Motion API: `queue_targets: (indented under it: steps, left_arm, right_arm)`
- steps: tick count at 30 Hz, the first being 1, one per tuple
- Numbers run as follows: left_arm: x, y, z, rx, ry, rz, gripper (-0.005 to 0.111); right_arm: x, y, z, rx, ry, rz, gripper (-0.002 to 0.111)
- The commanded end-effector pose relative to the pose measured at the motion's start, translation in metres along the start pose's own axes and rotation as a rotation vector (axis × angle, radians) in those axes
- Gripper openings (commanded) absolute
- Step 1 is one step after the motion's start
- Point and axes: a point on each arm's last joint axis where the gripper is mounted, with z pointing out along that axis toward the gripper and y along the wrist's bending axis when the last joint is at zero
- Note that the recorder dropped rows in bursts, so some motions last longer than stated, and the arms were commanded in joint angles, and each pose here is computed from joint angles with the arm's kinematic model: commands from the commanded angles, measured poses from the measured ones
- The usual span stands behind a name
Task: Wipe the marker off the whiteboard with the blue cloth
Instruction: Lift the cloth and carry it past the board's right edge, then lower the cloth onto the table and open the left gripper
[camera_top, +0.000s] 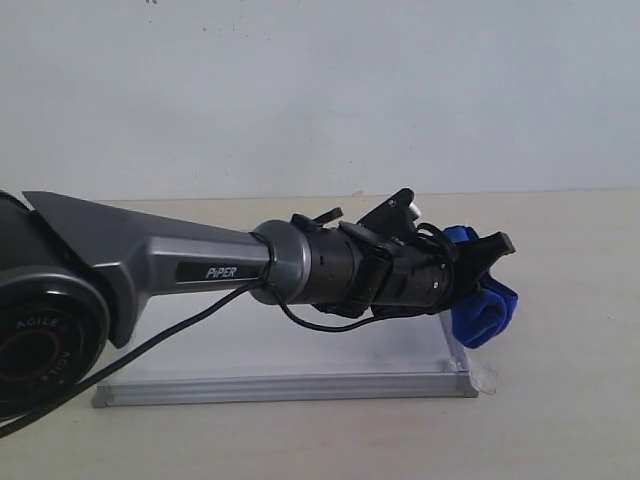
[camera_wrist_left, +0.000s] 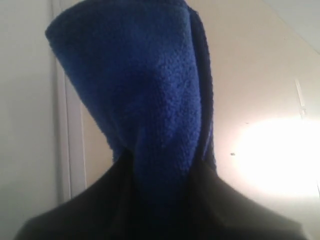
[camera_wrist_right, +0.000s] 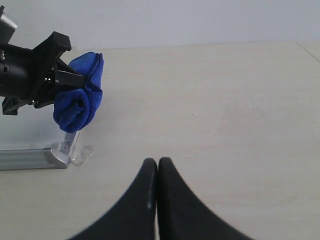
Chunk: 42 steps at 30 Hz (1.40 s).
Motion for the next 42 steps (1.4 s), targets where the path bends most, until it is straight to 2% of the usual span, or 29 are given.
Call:
queue_targets:
  steps: [1, 11, 13, 16, 22, 24, 28, 30, 37, 42]
  left_arm:
    - [0.002, -0.003, 0.000, 0.005, 0.000, -0.013, 0.004]
    - [0.006, -0.004, 0.011, 0.037, 0.025, -0.009, 0.004]
    - [0.003, -0.002, 0.012, 0.014, -0.009, 0.000, 0.004]
    - [0.003, 0.002, 0.014, 0.002, -0.018, -0.046, 0.004]
    - [0.004, 0.001, 0.014, 0.005, -0.012, -0.037, 0.004]
    - [0.004, 0.002, 0.014, 0.004, -0.015, -0.077, 0.004]
    - [0.003, 0.002, 0.014, 0.003, -0.016, -0.080, 0.004]
    - [0.003, 0.002, 0.014, 0.003, -0.016, -0.080, 0.009]
    - [0.003, 0.002, 0.014, 0.003, -0.016, -0.069, 0.045]
    - [0.003, 0.002, 0.014, 0.003, -0.016, -0.071, 0.048]
  right_arm:
    - [0.001, -0.001, 0.000, 0.010, -0.006, -0.006, 0.000]
    - [0.000, -0.001, 0.000, 0.008, -0.018, -0.006, 0.000]
    - [-0.001, -0.001, 0.000, 0.008, -0.021, -0.006, 0.000]
    - [-0.001, -0.001, 0.000, 0.008, -0.021, -0.006, 0.000]
    - [-0.001, -0.001, 0.000, 0.008, -0.021, -0.006, 0.000]
    - [-0.001, -0.001, 0.000, 0.008, -0.021, -0.006, 0.000]
    - [-0.001, -0.001, 0.000, 0.008, -0.021, -0.006, 0.000]
    - [-0.001, -0.001, 0.000, 0.008, -0.021, -0.006, 0.000]
    - [-0.001, 0.000, 0.000, 0.007, -0.023, -0.006, 0.000]
    - [-0.001, 0.000, 0.000, 0.007, -0.023, -0.006, 0.000]
